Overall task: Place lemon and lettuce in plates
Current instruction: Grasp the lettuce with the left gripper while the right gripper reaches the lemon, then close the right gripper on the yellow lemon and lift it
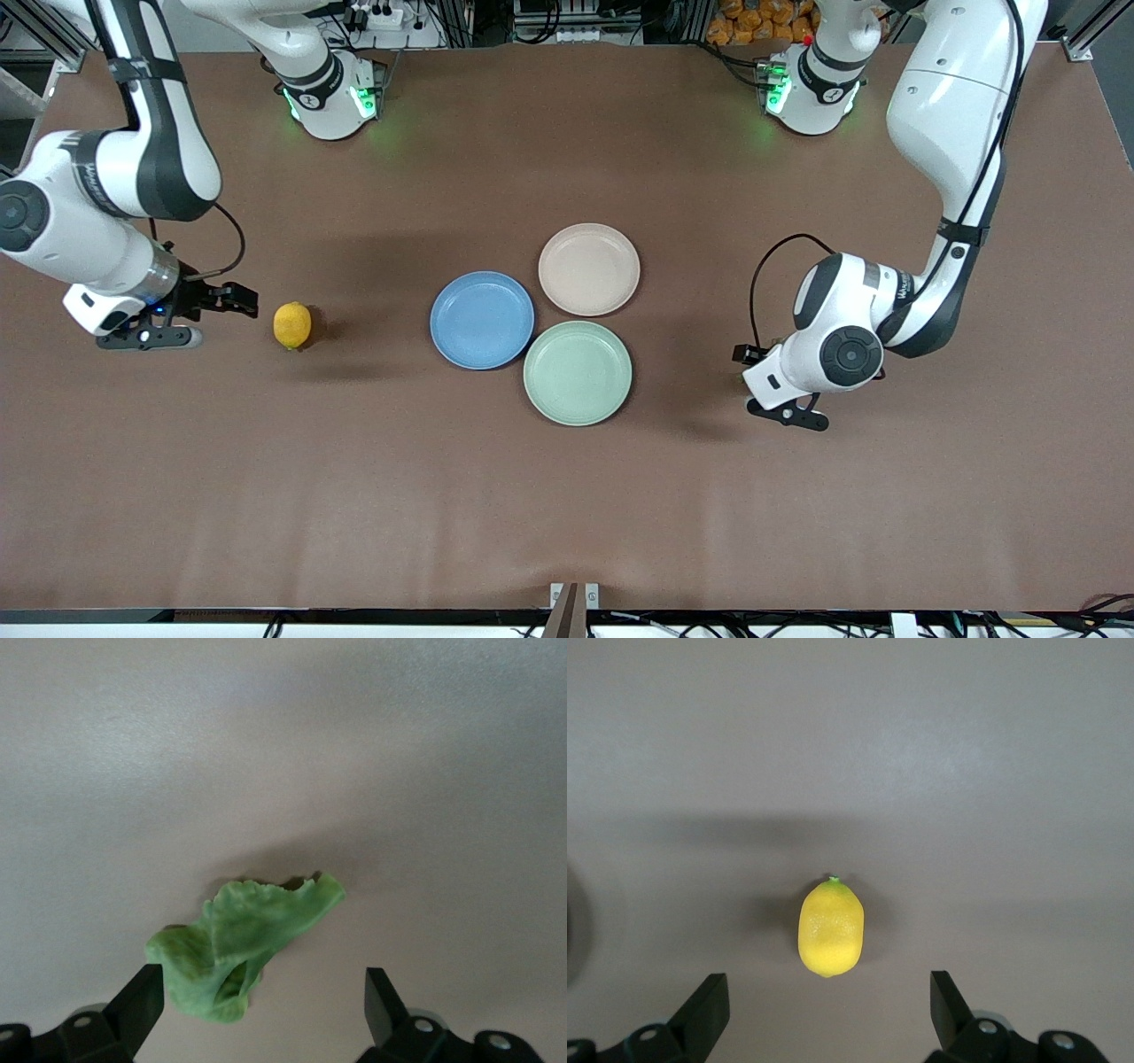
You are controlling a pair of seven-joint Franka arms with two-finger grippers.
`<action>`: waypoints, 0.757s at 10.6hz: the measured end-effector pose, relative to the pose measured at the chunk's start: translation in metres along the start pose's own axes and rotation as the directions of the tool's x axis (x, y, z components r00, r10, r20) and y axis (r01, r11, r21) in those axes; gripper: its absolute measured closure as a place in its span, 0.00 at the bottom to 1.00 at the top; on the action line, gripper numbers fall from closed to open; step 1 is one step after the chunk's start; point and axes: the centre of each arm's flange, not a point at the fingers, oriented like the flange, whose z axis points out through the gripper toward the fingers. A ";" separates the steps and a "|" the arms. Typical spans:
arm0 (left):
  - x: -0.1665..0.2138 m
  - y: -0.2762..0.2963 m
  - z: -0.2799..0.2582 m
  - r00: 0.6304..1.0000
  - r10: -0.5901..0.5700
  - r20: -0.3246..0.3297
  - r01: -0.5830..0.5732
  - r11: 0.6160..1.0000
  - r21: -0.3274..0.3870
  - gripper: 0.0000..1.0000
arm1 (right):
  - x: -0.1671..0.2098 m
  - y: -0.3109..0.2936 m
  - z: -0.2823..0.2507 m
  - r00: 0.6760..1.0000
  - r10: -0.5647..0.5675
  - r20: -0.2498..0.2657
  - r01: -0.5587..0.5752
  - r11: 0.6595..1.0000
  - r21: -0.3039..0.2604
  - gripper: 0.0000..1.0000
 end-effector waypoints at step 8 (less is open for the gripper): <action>-0.013 -0.025 0.035 1.000 -0.003 0.005 0.003 0.999 0.033 0.00 | -0.025 -0.004 0.118 0.998 -0.003 -0.059 0.001 1.000 -0.024 0.00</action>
